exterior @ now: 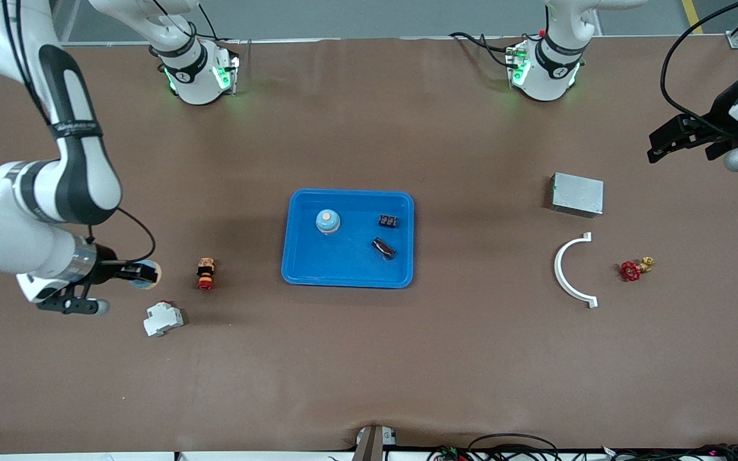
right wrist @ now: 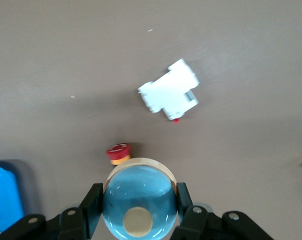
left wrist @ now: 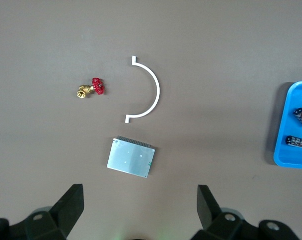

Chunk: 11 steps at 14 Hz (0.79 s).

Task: Place electrolytic capacitor and blue bell in tray
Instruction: 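Carry the bell over the blue tray with the right gripper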

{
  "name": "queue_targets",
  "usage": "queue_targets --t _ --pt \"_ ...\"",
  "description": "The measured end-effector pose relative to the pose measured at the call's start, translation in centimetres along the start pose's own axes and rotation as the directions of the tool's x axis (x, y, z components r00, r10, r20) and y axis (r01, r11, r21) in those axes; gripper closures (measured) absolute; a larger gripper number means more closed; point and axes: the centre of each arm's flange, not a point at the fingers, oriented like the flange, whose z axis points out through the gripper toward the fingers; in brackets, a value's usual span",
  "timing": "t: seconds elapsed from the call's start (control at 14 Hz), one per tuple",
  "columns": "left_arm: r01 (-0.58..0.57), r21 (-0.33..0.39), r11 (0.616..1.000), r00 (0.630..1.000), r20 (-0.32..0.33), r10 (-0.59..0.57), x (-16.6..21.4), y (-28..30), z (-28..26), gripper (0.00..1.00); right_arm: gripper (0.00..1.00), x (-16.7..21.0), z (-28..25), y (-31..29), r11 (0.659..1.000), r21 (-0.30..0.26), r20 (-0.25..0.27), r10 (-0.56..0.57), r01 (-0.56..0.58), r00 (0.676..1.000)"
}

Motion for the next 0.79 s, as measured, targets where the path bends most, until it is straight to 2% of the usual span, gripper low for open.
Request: queue_targets --t 0.29,0.43,0.79 --pt "-0.004 0.0 1.0 1.0 0.001 0.004 0.0 0.2 0.0 0.0 0.37 -3.9 1.4 -9.2 0.992 0.012 -0.037 0.125 -0.125 0.991" --pt "-0.014 0.004 1.0 0.999 0.03 0.014 -0.5 0.7 0.0 0.0 0.37 -5.7 2.1 -14.0 0.984 0.029 -0.061 0.179 -0.177 0.982" --pt "-0.025 0.007 1.0 0.999 0.047 0.025 -0.9 1.2 -0.2 0.0 0.37 -8.9 5.8 -20.7 0.96 0.053 -0.077 0.28 -0.277 0.957"
